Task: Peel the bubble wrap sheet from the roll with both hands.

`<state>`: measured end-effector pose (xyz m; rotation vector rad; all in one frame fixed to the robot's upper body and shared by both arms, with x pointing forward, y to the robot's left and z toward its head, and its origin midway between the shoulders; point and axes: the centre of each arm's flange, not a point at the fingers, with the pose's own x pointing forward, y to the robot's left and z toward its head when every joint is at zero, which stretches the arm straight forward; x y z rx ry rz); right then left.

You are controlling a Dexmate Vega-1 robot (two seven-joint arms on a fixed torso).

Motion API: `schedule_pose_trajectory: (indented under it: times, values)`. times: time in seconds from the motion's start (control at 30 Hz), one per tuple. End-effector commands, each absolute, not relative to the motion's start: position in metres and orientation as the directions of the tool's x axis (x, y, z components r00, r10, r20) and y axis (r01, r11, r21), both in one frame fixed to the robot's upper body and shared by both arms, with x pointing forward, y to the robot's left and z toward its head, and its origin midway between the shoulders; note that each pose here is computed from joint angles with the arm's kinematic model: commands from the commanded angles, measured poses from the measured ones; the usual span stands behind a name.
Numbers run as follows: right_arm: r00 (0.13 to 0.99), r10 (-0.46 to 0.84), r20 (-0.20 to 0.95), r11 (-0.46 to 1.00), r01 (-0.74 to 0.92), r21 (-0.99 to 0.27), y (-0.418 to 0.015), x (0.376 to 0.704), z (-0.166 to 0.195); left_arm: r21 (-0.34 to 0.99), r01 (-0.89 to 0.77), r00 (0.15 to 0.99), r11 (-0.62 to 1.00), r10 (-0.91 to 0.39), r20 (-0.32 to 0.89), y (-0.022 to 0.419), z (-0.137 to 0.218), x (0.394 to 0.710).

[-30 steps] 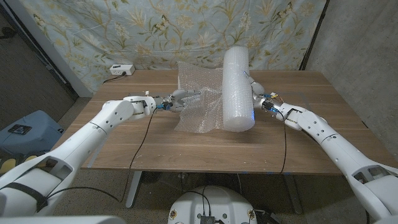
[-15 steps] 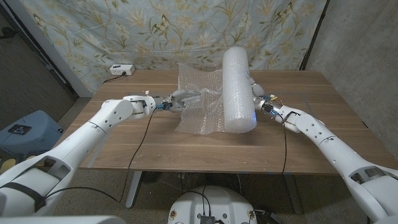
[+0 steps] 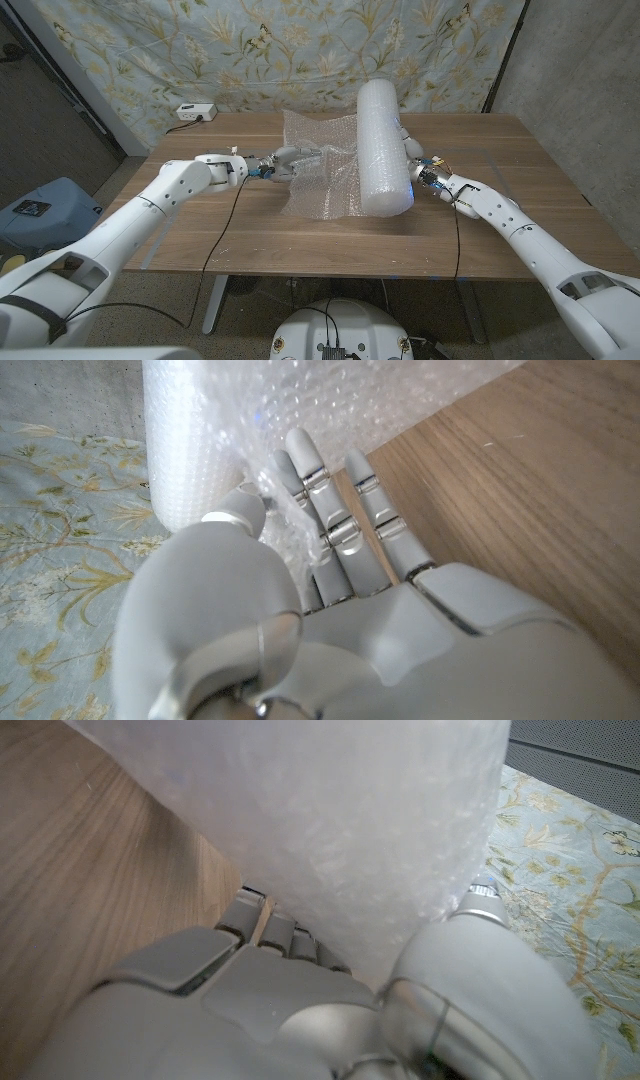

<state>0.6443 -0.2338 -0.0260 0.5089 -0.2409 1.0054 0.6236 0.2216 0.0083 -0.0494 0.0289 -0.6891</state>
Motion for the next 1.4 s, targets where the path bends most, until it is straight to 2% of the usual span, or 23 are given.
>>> schedule_pose_trajectory:
  times: [0.03,0.77,1.4]
  values:
    - [0.519,0.73,0.445,0.421,-0.854,0.306,-0.234,0.65,-0.033,-0.033,0.633,0.773,0.773,-0.634,-0.025,0.228,0.012,0.619]
    - [0.525,0.704,0.478,0.43,-0.851,0.301,-0.252,0.656,-0.038,0.004,0.627,0.779,0.779,-0.626,-0.046,0.242,0.021,0.608]
    - [0.558,0.701,0.445,0.449,-0.829,0.332,-0.267,0.652,-0.044,0.0,0.638,0.768,0.77,-0.637,-0.062,0.244,0.02,0.606]
